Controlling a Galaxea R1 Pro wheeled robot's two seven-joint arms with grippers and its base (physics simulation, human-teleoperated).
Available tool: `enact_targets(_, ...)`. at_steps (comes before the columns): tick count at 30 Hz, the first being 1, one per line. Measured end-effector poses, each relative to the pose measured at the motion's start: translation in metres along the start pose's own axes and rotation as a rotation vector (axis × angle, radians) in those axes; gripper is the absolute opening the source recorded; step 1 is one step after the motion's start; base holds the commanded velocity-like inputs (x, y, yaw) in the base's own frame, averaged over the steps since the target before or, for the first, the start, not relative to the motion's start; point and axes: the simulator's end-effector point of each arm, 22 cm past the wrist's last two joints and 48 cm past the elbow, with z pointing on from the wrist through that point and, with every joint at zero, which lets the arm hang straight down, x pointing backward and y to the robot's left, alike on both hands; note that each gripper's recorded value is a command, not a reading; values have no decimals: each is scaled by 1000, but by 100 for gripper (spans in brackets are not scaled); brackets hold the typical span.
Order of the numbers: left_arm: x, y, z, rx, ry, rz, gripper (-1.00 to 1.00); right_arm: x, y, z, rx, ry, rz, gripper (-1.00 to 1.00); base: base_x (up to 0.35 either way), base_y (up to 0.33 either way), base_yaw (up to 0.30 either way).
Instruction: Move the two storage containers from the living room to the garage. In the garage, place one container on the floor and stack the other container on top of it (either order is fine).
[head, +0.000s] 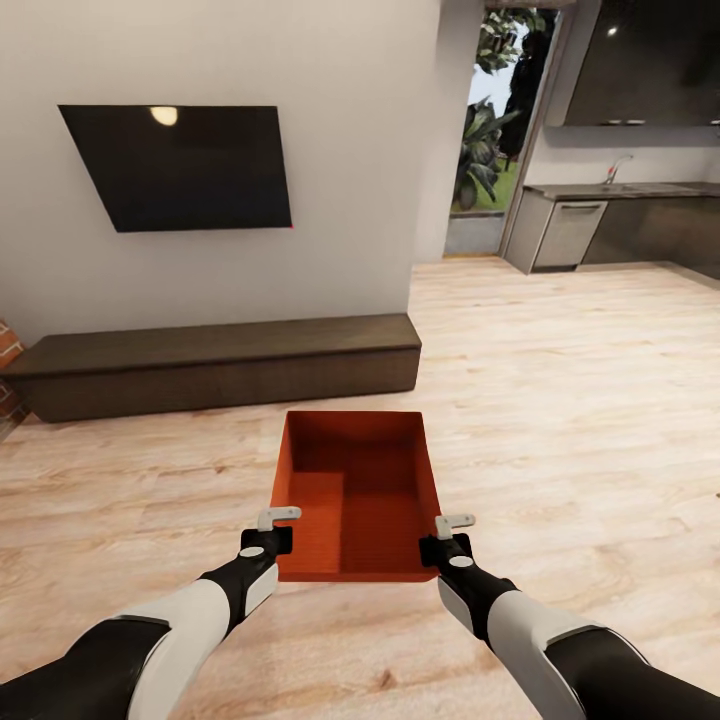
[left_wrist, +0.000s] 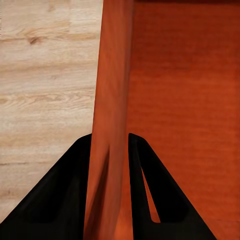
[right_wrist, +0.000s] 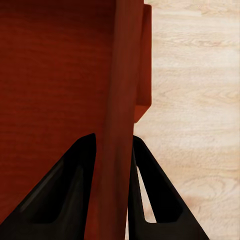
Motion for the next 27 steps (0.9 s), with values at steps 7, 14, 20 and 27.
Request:
enact_targets(7,-6,0,-3,1,-11,-1,-100,-6,-1,-3,2,-11,0,-100,0,0,0)
enact_targets(14,-12,1,-6,1,-21,-2,-100,-12,-1,-6,3,-22,1,-100,0,0,0)
enact_targets(20,-18,1,-8,2,-31,-3,-100,-17,-2,-8,4,-31,1,-100,0,0,0)
enact_targets(27,-24,1,-11,2,-42,-4,-100,-24,-3,-11,6,-42,2,-100,0,0,0)
